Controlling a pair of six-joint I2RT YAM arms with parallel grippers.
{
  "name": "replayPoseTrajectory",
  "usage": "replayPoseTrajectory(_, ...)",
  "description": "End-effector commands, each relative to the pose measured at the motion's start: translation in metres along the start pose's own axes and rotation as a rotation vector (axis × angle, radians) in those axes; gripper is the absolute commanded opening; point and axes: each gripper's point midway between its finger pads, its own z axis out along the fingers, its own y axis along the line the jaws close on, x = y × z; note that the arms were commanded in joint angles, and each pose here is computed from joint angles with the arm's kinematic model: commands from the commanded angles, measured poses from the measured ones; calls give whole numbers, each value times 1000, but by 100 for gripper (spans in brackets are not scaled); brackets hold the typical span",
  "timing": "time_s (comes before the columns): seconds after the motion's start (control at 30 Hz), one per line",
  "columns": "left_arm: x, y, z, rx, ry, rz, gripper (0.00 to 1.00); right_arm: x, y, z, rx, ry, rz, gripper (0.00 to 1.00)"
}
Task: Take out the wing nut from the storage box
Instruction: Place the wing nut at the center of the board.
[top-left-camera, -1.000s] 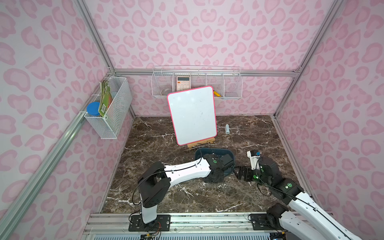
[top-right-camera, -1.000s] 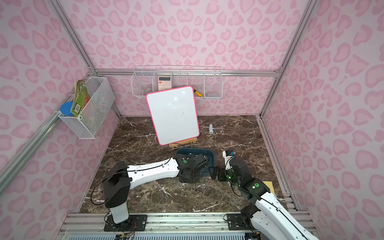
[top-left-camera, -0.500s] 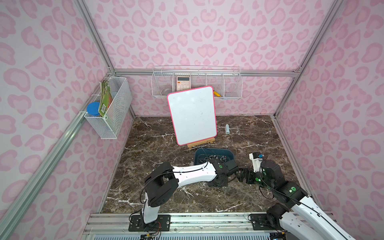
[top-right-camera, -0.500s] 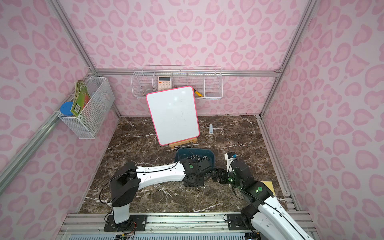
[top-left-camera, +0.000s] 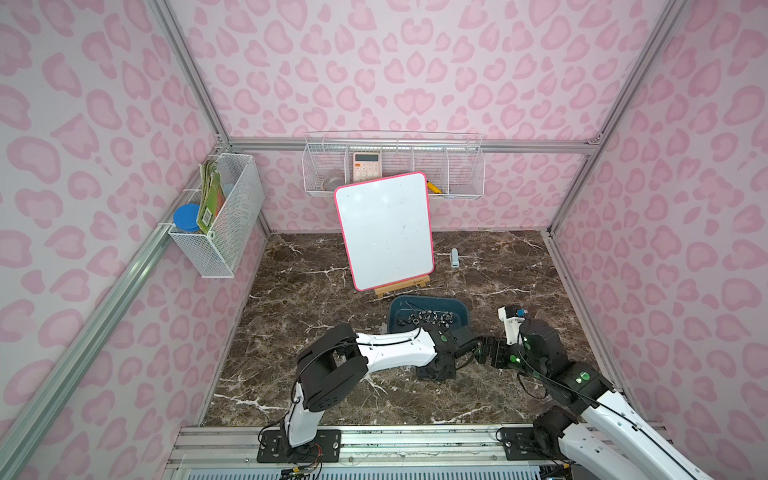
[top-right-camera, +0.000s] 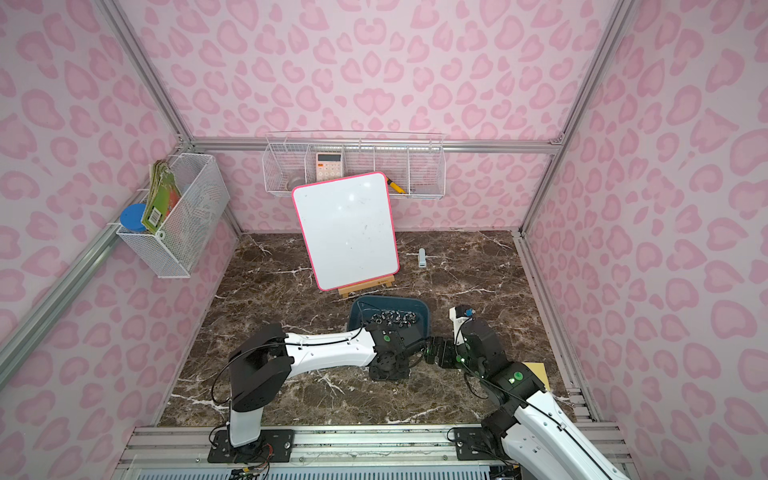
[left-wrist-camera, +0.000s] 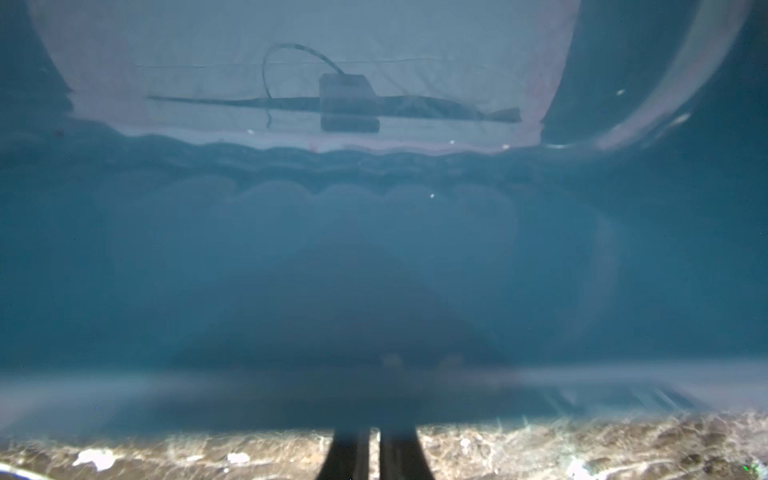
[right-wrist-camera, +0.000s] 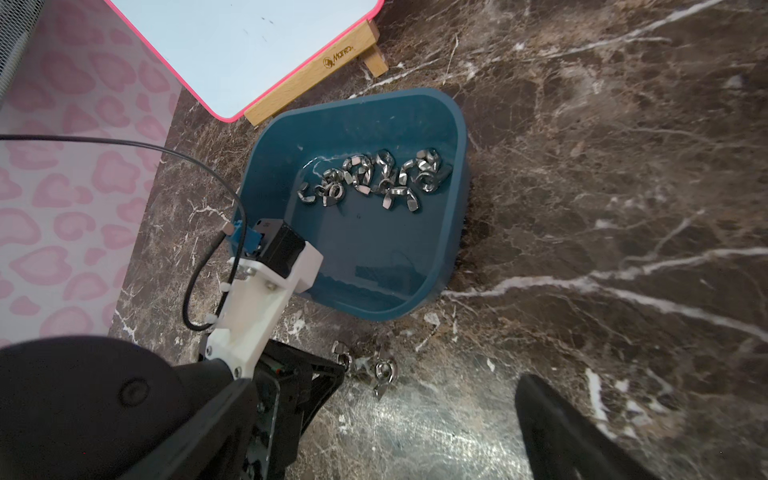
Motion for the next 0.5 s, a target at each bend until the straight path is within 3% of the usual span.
replayPoseTrajectory(0.0,0,0,-2,2,-1,0,23,-2,-1,0,9,-8,1,99)
replayPoseTrajectory(0.13,-3,3,-9,-9,-18,9,36,-6,-2,0,23,-20,-3,99)
replayPoseTrajectory(0.47,-34,24,-58,-26,-117,-13,41,-21,4,-1,25,-56,-6,99)
